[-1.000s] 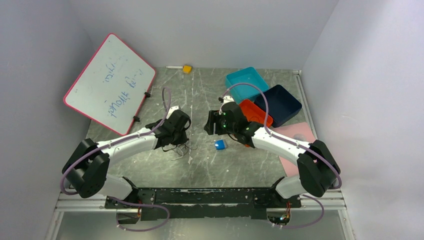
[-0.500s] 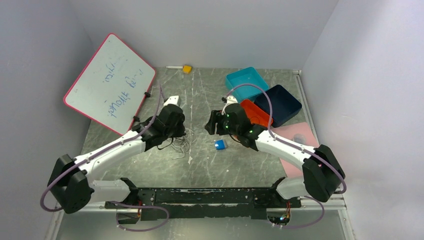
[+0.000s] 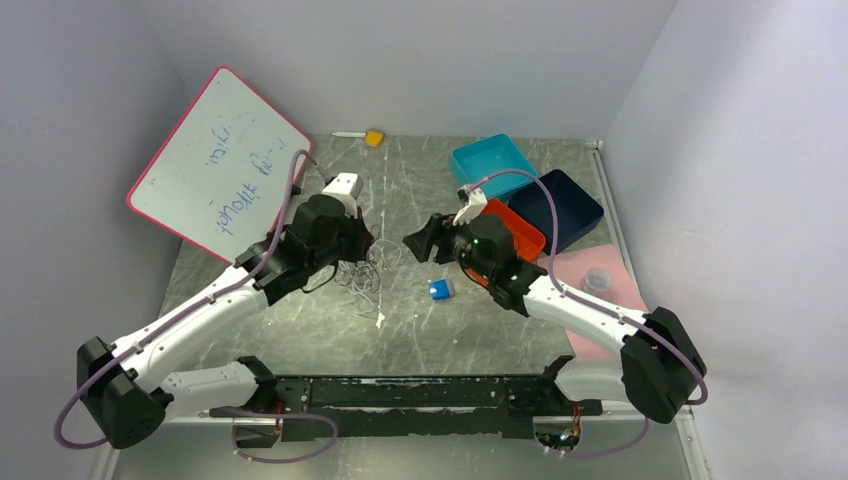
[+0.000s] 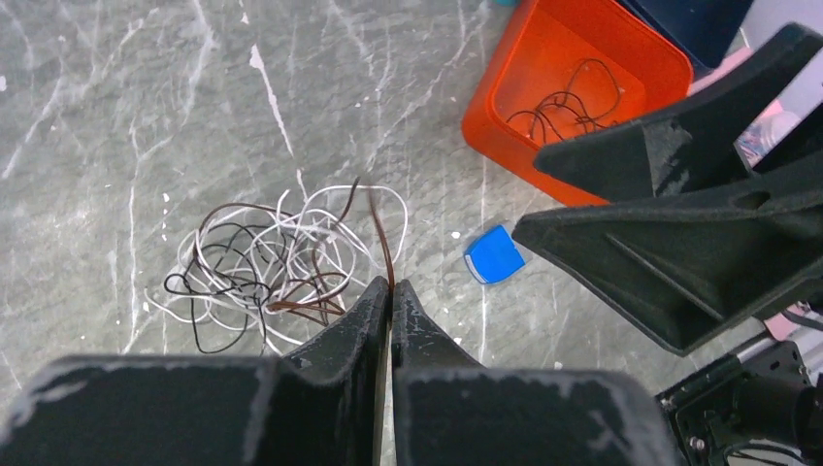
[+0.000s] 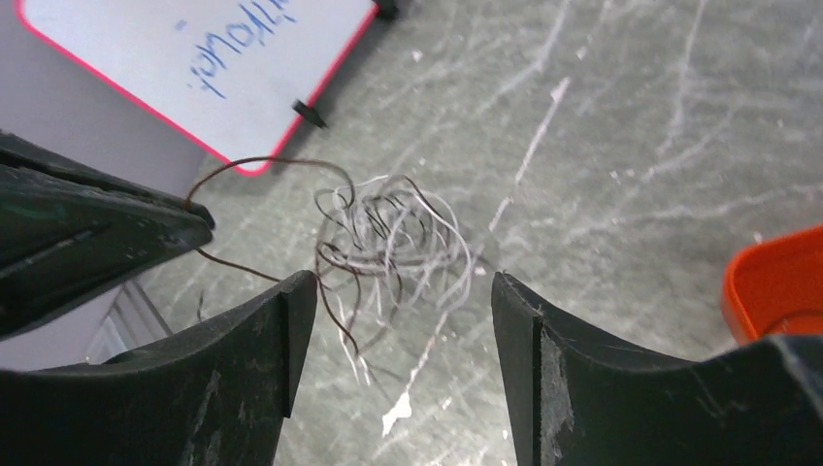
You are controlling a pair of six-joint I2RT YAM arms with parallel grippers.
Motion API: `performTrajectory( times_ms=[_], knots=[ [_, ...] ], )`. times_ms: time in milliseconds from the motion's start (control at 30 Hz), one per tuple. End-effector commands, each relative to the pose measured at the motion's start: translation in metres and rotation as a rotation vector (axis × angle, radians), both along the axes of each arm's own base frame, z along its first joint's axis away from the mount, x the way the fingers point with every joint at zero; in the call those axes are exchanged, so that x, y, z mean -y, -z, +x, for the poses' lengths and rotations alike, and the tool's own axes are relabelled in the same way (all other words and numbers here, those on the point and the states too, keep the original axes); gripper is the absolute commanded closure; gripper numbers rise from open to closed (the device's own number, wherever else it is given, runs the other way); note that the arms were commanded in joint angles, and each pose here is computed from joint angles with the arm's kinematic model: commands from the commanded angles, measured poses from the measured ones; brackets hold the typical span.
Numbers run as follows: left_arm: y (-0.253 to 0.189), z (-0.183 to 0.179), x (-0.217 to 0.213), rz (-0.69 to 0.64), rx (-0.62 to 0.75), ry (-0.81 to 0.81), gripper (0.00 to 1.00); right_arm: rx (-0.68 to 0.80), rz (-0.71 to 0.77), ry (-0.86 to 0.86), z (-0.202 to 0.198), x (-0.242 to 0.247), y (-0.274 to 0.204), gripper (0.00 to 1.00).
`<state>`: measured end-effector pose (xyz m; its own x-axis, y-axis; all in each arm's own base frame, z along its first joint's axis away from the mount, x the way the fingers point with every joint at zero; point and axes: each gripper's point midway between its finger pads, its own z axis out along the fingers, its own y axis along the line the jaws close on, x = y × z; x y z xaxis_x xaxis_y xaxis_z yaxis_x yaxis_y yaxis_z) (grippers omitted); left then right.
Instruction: Untangle the cables
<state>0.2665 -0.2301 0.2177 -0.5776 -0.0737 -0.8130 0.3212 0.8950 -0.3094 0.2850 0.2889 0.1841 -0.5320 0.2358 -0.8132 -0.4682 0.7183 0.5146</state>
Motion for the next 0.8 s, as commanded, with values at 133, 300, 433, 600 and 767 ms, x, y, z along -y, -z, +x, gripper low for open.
performTrajectory(
  times_ms=[133, 300, 433, 600, 767],
  knots=[
    [-0.053, -0.011, 0.016, -0.067, 0.122, 0.155, 0.93, 0.227, 0.129, -0.188, -0.003, -0.036, -0.054, 0.26],
    [-0.064, -0.017, 0.017, -0.06, 0.157, 0.211, 0.93, 0.274, 0.129, -0.269, -0.005, -0.049, -0.055, 0.26],
    [-0.069, -0.02, 0.018, -0.062, 0.162, 0.233, 0.93, 0.306, 0.137, -0.317, -0.008, -0.056, -0.054, 0.26],
    [-0.075, -0.022, 0.021, -0.065, 0.16, 0.253, 0.93, 0.302, 0.175, -0.37, -0.011, -0.067, -0.056, 0.26],
    [-0.092, -0.018, 0.017, -0.076, 0.183, 0.212, 0.93, 0.322, 0.201, -0.415, -0.021, -0.071, -0.058, 0.28]
  ],
)
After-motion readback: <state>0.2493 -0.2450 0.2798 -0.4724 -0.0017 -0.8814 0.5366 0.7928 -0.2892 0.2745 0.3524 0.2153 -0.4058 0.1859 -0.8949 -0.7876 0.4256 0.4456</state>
